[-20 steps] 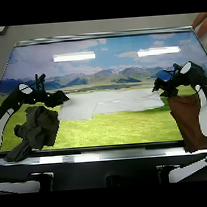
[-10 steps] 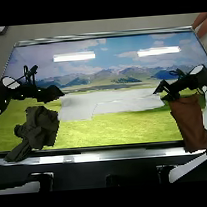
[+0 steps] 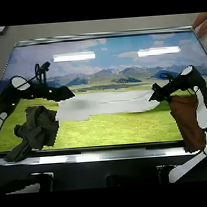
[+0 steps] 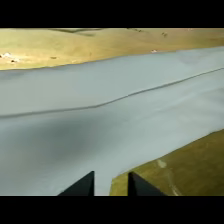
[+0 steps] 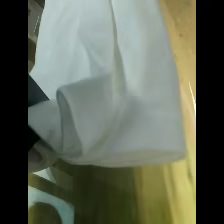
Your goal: Fold the shirts.
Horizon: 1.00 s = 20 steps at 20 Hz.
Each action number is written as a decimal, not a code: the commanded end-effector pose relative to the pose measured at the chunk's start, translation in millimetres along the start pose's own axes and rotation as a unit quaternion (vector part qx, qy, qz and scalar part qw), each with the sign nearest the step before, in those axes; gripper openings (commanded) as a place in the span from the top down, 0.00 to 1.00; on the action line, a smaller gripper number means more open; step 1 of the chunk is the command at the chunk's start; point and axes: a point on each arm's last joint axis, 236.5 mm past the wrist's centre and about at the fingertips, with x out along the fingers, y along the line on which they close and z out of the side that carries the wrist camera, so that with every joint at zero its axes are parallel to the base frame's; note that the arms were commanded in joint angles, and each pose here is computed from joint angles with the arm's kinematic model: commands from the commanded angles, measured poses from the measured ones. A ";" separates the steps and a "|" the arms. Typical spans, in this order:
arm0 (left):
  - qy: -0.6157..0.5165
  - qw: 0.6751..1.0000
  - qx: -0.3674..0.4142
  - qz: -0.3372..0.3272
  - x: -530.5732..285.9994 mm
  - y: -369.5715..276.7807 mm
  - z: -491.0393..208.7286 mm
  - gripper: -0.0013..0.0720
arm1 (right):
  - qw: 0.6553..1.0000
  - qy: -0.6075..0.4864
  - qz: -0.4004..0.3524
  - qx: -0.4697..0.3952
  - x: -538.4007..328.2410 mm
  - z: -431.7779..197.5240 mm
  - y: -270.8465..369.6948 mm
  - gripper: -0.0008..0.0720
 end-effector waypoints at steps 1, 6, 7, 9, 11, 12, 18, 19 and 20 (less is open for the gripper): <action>-0.015 1.000 0.021 -0.005 36.3 -23.7 -9.2 0.82 | 1.000 -0.016 0.002 -0.023 -26.4 -10.3 18.4 0.94; 0.002 0.993 -0.082 -0.085 117.7 -84.5 -35.1 0.95 | 0.996 -0.059 0.007 -0.069 -83.7 -44.1 65.7 0.94; -0.004 0.988 -0.112 -0.102 131.1 -94.7 -34.8 0.95 | 0.994 -0.066 0.008 -0.087 -92.6 -54.3 78.8 0.94; -0.012 0.979 -0.155 -0.131 152.6 -113.5 -33.1 0.95 | 0.988 -0.082 0.007 -0.128 -109.8 -78.8 106.3 0.94; -0.003 0.975 -0.154 -0.159 167.6 -138.9 -33.1 0.95 | 0.981 -0.100 0.008 -0.168 -126.4 -107.8 134.5 0.94; 0.001 0.974 -0.151 -0.168 174.7 -150.9 -32.9 0.95 | 0.976 -0.111 0.010 -0.185 -134.2 -120.3 146.7 0.93; 0.095 0.945 -0.206 -0.236 223.6 -221.4 -87.9 0.95 | 0.959 -0.173 0.030 -0.222 -175.0 -170.7 183.0 0.93; 0.099 0.938 -0.217 -0.251 229.7 -230.8 -91.9 0.94 | 0.957 -0.179 0.031 -0.225 -178.0 -172.5 184.2 0.93; 0.096 0.931 -0.231 -0.267 232.9 -236.5 -89.7 0.95 | 0.957 -0.182 0.032 -0.223 -179.2 -172.6 185.2 0.93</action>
